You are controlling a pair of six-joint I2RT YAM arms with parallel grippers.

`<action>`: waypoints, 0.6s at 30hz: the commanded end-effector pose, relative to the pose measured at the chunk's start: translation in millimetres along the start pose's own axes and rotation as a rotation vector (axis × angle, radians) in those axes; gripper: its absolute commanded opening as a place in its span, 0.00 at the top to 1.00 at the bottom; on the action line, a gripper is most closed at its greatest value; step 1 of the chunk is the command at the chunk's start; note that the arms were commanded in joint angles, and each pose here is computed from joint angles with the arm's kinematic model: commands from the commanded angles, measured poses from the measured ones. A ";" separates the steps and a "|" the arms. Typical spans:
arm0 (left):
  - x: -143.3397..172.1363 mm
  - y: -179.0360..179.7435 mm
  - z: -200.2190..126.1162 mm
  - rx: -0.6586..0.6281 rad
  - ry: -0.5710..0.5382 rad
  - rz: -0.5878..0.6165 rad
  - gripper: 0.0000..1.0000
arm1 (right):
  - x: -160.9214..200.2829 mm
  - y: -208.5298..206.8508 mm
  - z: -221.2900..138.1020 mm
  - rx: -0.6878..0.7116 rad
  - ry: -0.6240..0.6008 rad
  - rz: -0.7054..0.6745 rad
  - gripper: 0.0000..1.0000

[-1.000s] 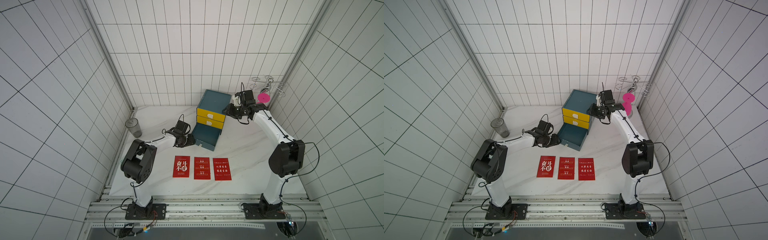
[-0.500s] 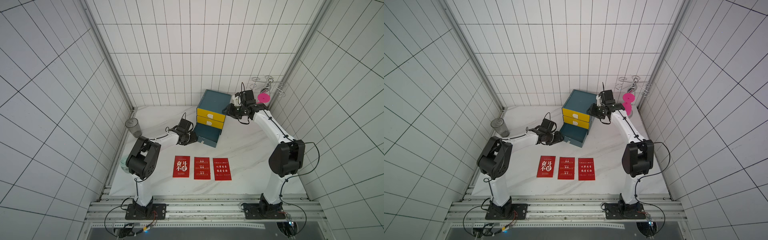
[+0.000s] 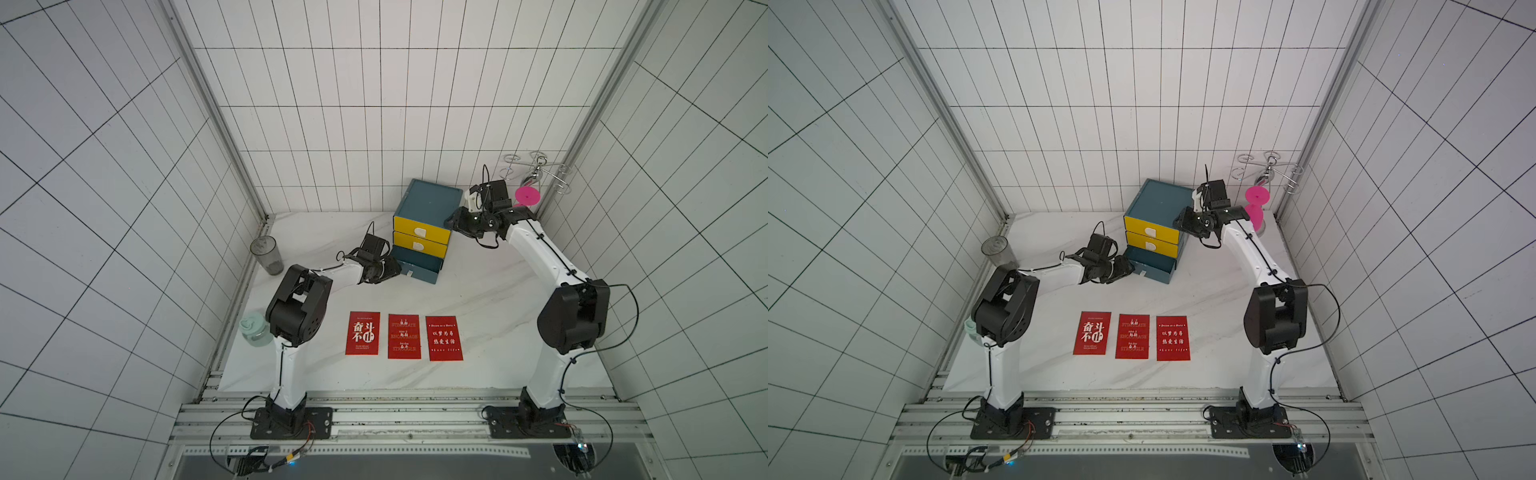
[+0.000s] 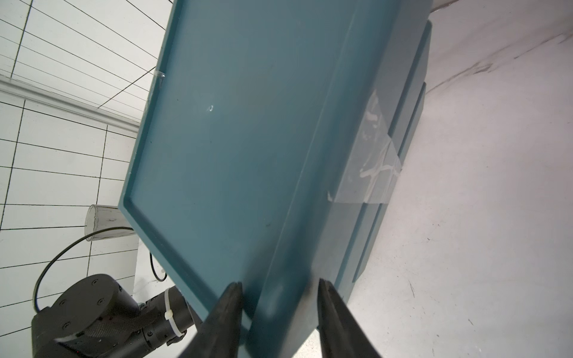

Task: Take the postcards out of the drawer
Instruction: Close the drawer in the storage box.

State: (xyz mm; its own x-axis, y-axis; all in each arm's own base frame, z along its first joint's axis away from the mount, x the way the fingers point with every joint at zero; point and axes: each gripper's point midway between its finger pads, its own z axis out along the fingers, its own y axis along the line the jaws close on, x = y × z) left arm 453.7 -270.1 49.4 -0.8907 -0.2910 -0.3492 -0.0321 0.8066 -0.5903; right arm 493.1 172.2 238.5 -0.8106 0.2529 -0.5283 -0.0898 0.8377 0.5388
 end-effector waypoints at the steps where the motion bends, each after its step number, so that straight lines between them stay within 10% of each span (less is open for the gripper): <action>1: -24.6 -11.4 5.4 0.069 -0.055 -0.041 0.42 | 18.4 -19.7 15.7 0.045 0.076 0.037 0.58; 18: -47.1 -7.8 30.6 0.142 -0.111 -0.203 0.42 | 22.4 -22.9 21.3 0.044 0.086 0.058 0.58</action>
State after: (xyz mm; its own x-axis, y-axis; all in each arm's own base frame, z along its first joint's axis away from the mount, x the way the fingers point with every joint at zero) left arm 497.3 -277.4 46.6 -0.8376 -0.4685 -0.2808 -0.1300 0.6704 -0.7306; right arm 493.9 174.0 238.0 -0.8136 0.2662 -0.5169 -0.0817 0.8278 0.5550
